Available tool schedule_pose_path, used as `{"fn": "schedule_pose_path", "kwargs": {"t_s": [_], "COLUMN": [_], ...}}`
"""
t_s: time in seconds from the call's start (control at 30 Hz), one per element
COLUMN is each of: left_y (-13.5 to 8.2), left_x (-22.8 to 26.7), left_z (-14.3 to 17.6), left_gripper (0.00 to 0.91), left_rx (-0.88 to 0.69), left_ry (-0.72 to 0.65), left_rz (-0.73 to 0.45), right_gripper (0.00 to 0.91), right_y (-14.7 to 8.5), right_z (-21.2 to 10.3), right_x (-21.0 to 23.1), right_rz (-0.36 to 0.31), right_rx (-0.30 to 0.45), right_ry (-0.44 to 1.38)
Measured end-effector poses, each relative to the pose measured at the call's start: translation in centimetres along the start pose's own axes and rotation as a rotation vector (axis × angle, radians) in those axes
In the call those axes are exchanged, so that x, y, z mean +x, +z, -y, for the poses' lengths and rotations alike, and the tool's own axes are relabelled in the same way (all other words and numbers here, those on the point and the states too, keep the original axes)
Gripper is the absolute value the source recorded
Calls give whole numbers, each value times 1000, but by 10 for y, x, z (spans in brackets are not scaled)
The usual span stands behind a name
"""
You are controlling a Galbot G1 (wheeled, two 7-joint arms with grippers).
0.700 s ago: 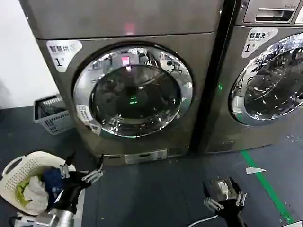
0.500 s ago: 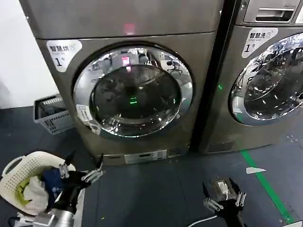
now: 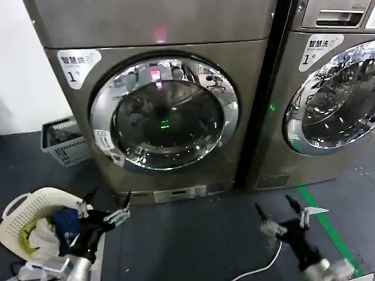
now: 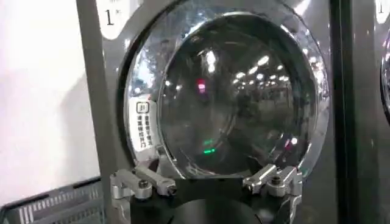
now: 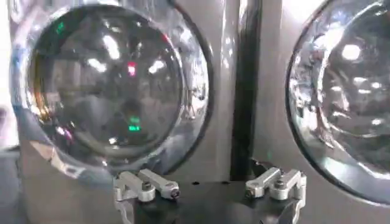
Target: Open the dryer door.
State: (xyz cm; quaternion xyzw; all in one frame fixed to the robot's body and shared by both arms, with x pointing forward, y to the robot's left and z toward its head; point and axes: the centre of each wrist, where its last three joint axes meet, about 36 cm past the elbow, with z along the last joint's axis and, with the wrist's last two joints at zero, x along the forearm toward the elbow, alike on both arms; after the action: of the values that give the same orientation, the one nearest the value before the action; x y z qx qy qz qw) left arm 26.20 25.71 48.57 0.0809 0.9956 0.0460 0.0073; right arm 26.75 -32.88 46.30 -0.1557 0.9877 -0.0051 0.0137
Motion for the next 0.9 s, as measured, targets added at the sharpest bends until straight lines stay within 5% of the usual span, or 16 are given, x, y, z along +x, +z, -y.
{"fn": "schedule_pose_path", "kwargs": {"t_s": [0.37,0.67,0.9], "left_y": [-11,-16,-12], "left_x": [15,13,14], "left_z": [6,4,6], "left_gripper": [907,907,907], "left_rx": [13,48,49], "left_ry": [38,39,50], "left_rz": [27,50,40], "right_gripper": [907,907,907], "right_y": [-21,-14,-32], "right_z": [22,7,-15], "right_x": [-85,-153,-189], "right_rz": [52,33,30], "right_rx": [41,46,70], "right_ry": [-352,-509,-578]}}
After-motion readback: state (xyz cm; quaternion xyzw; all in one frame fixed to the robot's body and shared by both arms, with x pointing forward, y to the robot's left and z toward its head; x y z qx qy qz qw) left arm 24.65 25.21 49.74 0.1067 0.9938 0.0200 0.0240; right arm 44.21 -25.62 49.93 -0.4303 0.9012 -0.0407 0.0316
